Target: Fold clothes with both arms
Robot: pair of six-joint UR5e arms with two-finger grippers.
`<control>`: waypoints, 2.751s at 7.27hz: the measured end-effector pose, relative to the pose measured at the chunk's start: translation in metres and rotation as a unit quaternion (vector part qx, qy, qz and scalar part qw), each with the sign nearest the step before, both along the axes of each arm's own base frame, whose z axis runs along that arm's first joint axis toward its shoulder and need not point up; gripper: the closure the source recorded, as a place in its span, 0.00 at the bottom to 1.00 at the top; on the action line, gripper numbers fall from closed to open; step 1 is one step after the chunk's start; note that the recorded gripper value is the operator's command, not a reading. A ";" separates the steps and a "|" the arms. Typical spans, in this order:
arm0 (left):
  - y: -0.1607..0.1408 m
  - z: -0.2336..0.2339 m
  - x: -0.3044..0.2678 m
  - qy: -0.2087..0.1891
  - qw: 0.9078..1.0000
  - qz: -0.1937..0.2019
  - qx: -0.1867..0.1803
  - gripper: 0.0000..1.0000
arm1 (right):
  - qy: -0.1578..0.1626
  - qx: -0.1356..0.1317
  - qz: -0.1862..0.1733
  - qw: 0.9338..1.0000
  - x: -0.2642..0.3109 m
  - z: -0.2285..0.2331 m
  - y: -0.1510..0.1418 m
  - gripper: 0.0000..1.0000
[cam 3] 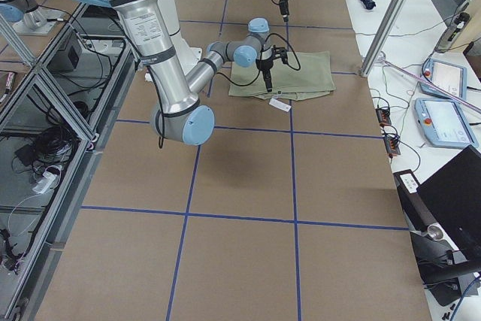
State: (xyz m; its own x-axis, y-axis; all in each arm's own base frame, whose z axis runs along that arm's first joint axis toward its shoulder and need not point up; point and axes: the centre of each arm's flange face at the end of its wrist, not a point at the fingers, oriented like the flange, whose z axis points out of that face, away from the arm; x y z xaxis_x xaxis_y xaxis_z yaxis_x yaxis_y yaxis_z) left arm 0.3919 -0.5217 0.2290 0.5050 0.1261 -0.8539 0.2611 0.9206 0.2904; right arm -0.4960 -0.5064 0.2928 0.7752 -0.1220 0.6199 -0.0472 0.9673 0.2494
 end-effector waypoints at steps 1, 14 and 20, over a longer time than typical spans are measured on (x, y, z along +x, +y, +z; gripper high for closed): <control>0.001 -0.001 -0.001 0.001 1.000 -0.001 0.000 0.00 | 0.011 -0.004 0.005 1.000 -0.008 -0.003 -0.026 0.00; 0.004 -0.005 -0.006 0.009 1.000 -0.001 0.007 0.00 | 0.041 -0.049 -0.076 0.995 -0.055 0.013 -0.090 0.00; 0.005 -0.008 -0.007 0.012 1.000 -0.001 0.008 0.00 | 0.051 -0.046 -0.072 0.995 -0.034 0.023 -0.106 0.00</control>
State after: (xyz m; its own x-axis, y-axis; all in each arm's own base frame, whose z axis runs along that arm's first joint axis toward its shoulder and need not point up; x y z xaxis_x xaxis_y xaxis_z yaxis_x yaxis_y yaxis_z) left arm 0.3851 -0.5163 0.2212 0.4848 0.1384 -0.8636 0.2702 0.9154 0.2984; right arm -0.5304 -0.6121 0.3163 0.8132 -0.1827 0.5525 0.1152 0.9812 0.1550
